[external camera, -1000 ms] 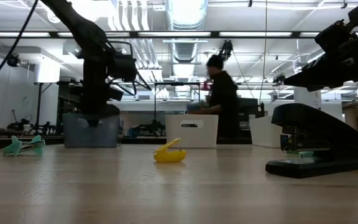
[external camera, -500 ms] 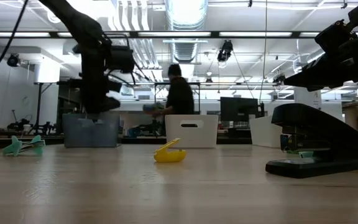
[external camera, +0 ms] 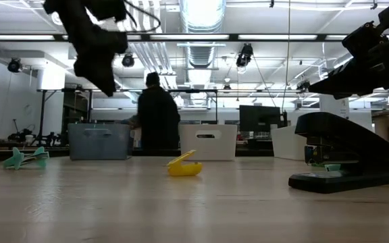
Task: Pick and place Stapler, Stapler remover, tape
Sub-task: Put the left light blue staple remover into the black bin
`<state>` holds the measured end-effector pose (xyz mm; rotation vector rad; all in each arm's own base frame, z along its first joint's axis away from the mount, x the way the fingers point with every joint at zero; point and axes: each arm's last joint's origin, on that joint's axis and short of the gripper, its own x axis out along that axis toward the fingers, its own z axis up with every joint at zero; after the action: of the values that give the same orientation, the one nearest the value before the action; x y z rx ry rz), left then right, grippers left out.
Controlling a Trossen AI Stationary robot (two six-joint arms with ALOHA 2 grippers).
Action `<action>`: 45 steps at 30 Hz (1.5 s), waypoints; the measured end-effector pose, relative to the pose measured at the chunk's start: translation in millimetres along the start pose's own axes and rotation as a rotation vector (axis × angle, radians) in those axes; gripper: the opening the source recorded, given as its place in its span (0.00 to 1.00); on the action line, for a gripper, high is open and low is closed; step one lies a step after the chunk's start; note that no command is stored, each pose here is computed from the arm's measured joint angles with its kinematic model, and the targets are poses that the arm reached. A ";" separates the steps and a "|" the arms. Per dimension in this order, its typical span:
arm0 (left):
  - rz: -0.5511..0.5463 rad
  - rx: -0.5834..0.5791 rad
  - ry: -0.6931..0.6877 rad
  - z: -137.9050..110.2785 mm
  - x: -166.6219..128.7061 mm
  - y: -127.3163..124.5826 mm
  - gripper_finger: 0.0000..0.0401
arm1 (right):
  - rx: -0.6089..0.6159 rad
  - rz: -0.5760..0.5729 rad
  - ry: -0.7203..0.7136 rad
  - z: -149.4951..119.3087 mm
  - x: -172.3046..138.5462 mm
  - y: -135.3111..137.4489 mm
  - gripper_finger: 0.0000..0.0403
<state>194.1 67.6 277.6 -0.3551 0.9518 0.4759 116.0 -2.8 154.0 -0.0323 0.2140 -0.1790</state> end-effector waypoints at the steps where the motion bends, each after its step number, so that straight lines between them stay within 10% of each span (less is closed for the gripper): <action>1: -0.035 0.047 0.012 -4.7 -4.8 -5.6 0.39 | 0.000 0.000 0.000 0.0 0.0 0.0 0.02; 14: -0.148 0.299 0.230 -68.7 2.1 -46.6 0.37 | 0.009 0.000 0.000 0.0 0.0 0.0 0.02; 21: -0.104 0.253 0.341 -100.4 26.8 -41.9 0.37 | 0.011 0.000 0.000 0.0 0.0 0.0 0.02; 45: -0.202 0.236 0.258 -120.7 60.0 -41.8 0.36 | 0.010 0.000 0.000 0.0 0.0 0.0 0.02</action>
<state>162.8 -12.8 165.9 -0.2986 1.1952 0.1320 116.0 -2.7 154.0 -0.0221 0.2131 -0.1797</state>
